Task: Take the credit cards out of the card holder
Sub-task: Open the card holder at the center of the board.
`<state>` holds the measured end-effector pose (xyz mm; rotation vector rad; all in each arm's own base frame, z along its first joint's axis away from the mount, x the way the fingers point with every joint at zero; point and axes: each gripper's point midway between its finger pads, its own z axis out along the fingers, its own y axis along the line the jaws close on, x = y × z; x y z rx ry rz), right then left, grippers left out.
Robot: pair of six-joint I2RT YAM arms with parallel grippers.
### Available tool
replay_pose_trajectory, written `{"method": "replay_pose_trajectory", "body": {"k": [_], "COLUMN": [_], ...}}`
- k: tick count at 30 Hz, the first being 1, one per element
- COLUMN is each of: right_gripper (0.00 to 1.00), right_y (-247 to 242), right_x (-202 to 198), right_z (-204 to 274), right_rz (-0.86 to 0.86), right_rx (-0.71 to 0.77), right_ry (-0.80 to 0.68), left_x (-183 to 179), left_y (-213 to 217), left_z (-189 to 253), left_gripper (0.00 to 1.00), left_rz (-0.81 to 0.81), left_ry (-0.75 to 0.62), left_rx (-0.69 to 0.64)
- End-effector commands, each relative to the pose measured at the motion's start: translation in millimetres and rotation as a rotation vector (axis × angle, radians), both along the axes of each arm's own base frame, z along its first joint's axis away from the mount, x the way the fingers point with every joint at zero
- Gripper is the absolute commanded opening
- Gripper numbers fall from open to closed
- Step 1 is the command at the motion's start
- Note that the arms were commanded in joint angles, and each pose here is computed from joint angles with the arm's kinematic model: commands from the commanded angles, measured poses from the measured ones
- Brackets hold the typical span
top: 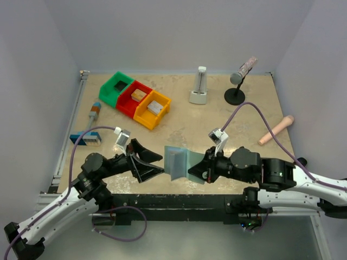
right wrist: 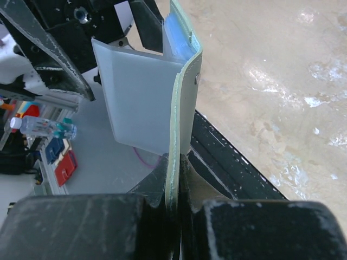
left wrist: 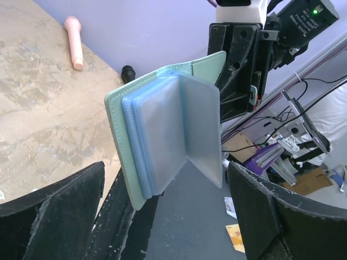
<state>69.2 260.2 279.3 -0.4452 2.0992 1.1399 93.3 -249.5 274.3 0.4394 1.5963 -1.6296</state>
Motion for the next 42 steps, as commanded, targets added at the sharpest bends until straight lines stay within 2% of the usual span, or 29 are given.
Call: {"method": "replay_pose_trajectory", "body": {"k": [1,14,22,25,30,35,36,37,38,40,42], "right_gripper": [0.00,0.00,0.00,0.00,0.00,0.00,0.00,0.00,0.01,0.32,0.55], "right_y": [6,17,22,24,25,24,22,21,20,15,7], "right_x": [-1,-16,-23,-25,-26,-23,-22,-20,-19,-17,-12], "right_z": [33,47,49,50,48,44,43,41,40,36,33], "right_rz": [0.026,0.136,0.180,0.194,0.200,0.188,0.178,0.168,0.161,0.140,0.104], "right_rx": [0.136,0.225,0.247,0.254,0.249,0.242,0.240,0.239,0.234,0.206,0.176], "right_ry": [-0.044,-0.074,-0.075,-0.077,-0.077,-0.078,-0.075,-0.075,-0.074,-0.069,-0.069], "left_x": [1,-5,-11,-17,-23,-22,-19,-17,-13,-3,8], "left_y": [8,0,-3,-4,-4,-2,-2,-3,-3,-3,1], "left_z": [13,26,37,43,51,55,52,49,48,38,22], "left_gripper": [1.00,0.98,0.86,0.77,0.51,0.38,0.26,0.18,0.03,0.00,0.00], "left_rz": [0.044,-0.021,-0.072,-0.106,-0.137,-0.119,-0.110,-0.099,-0.081,-0.031,0.030], "left_ry": [-0.079,-0.101,-0.126,-0.140,-0.162,-0.163,-0.156,-0.145,-0.133,-0.102,-0.050], "left_rx": [-0.003,-0.019,-0.047,-0.069,-0.090,-0.089,-0.071,-0.049,-0.027,0.047,0.132]}}
